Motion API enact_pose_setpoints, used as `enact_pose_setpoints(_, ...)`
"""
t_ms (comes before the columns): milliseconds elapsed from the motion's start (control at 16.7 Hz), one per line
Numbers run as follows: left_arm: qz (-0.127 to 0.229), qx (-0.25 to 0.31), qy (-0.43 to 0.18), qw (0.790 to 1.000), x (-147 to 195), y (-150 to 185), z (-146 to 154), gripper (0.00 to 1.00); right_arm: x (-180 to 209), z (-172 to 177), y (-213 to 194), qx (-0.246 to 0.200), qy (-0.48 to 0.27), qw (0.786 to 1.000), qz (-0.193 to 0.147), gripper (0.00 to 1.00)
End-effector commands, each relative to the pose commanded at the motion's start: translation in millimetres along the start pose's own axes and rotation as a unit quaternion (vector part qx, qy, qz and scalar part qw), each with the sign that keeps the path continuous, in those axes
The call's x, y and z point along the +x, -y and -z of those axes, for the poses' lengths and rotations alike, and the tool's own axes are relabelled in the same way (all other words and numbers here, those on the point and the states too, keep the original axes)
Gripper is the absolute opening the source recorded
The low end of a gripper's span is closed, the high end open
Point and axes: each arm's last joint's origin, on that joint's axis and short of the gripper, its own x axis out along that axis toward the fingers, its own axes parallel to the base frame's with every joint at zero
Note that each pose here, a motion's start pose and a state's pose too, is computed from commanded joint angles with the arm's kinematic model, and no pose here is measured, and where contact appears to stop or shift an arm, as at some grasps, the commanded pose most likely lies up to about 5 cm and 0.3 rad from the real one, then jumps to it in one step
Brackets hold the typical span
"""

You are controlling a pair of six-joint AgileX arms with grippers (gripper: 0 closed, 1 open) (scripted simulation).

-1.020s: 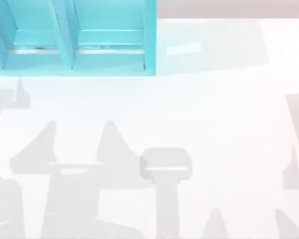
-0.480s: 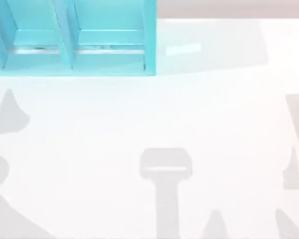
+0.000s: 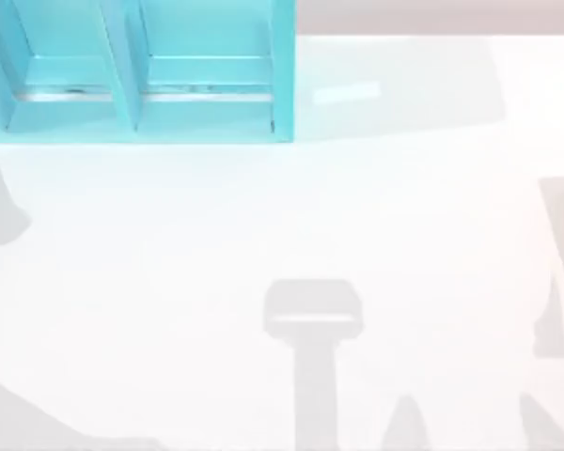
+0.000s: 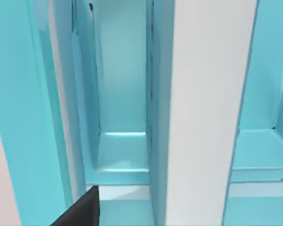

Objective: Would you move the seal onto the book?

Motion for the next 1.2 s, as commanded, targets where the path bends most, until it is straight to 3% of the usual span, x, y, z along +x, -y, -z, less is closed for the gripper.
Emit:
enact_pose_setpoints(240, -0.002, 0.002, 0.002, 1.0, 15.8, -3.1, -0.2, 1.0, 0.0, 0.0, 0.0, 0.0, 0.0, 1.0, 0.0, 1.0)
enact_pose_setpoints(720, -0.002, 0.001, 0.003, 1.0, 91.4, -4.3, -0.9, 1.0, 0.0, 0.0, 0.0, 0.0, 0.0, 1.0, 0.0, 1.0)
enact_pose_setpoints(1080, -0.002, 0.001, 0.002, 1.0, 99.7, -2.6, -0.9, 1.0, 0.0, 0.0, 0.0, 0.0, 0.0, 1.0, 0.0, 1.0)
enact_pose_setpoints(1200, -0.002, 0.001, 0.002, 1.0, 99.7, -2.6, -0.9, 0.85, 0.0, 0.0, 0.0, 0.0, 0.0, 1.0, 0.0, 1.0)
